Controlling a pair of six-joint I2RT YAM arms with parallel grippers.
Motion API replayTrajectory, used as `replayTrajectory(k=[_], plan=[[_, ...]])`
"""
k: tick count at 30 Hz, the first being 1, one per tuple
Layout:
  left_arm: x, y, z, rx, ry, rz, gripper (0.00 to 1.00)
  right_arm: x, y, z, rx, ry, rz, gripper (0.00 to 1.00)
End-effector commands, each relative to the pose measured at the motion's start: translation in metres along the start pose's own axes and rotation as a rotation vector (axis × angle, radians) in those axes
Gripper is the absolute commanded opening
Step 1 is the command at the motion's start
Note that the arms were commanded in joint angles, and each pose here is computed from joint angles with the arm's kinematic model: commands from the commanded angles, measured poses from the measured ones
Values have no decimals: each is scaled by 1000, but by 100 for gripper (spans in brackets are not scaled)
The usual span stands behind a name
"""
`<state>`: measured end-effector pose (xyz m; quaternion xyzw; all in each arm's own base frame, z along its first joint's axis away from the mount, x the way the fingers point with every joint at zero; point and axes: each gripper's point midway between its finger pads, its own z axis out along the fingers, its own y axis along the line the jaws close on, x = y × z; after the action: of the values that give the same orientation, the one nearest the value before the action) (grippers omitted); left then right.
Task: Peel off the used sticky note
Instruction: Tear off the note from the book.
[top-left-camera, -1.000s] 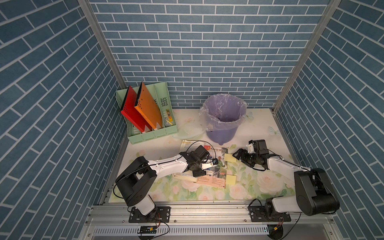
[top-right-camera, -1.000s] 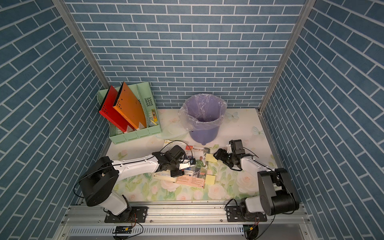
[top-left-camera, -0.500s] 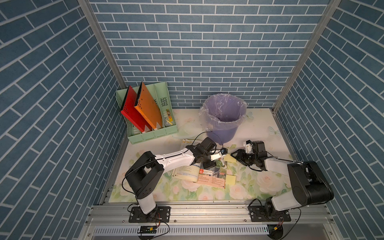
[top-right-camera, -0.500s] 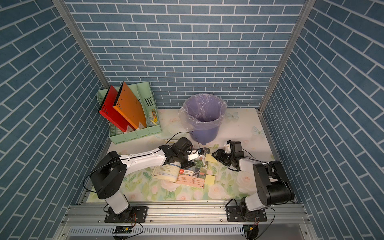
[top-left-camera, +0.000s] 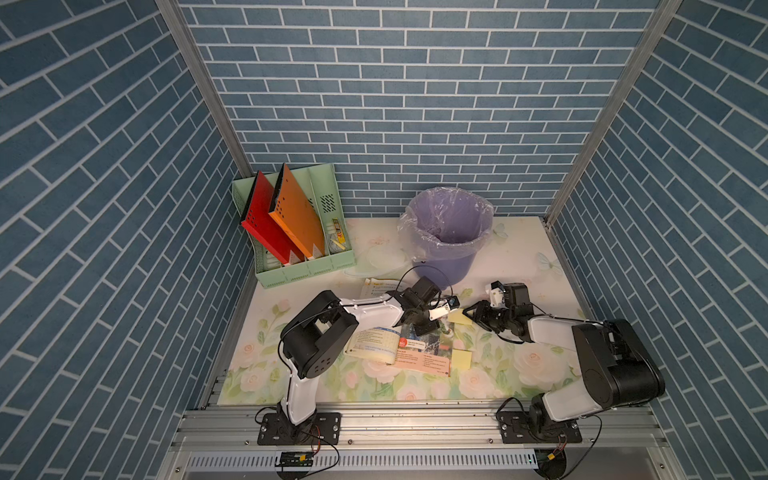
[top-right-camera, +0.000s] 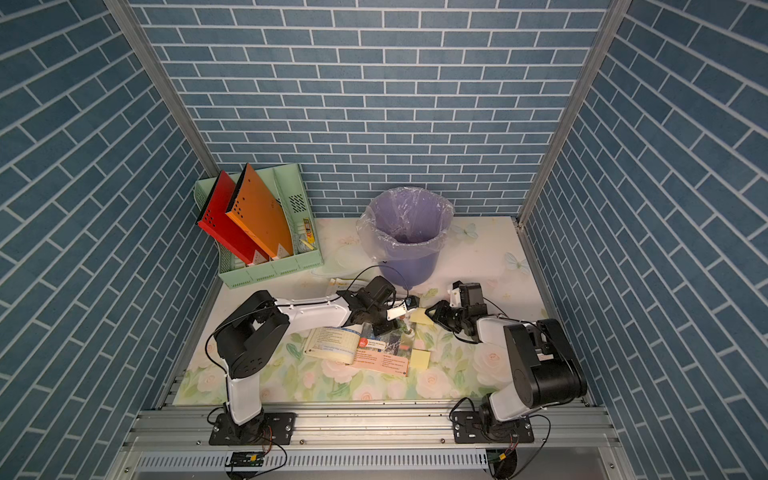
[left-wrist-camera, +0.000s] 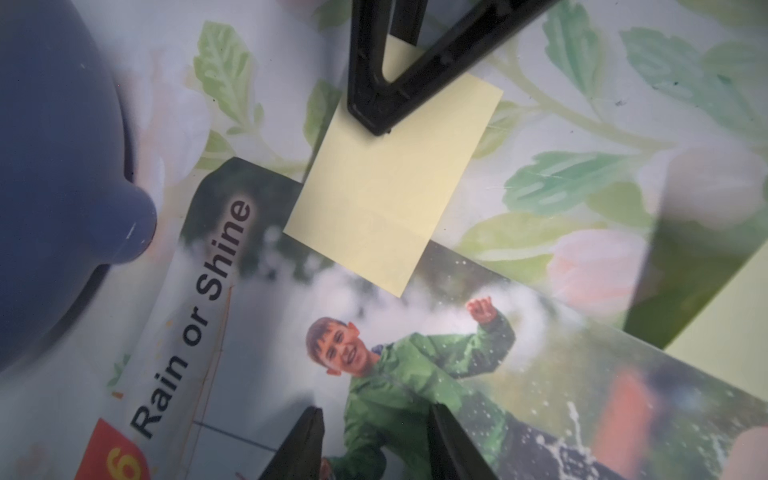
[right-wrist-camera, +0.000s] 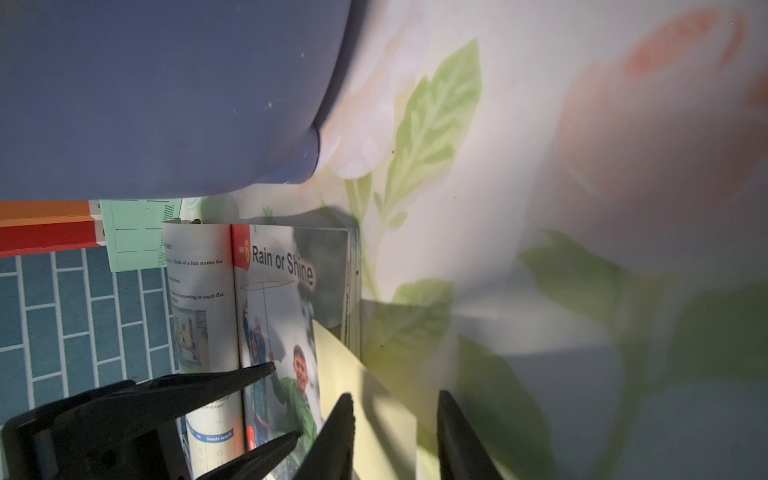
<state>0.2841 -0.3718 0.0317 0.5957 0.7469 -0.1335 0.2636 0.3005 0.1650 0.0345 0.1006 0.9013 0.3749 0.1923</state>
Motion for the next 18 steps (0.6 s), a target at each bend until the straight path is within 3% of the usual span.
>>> replayTrajectory(k=[1,7,14,18], plan=[[-9,2,2,5,-18,8,46,-10,9,0,-8,-45,-82,32],[0,1,7,0,7,6,46,-13,21,9,-11,-30,-157,30],[9,1,13,-4,37,-1,44,-9,23,4,-26,-54,-196,2],[15,-2,15,4,53,-3,43,-6,23,-3,-10,-96,-249,0]])
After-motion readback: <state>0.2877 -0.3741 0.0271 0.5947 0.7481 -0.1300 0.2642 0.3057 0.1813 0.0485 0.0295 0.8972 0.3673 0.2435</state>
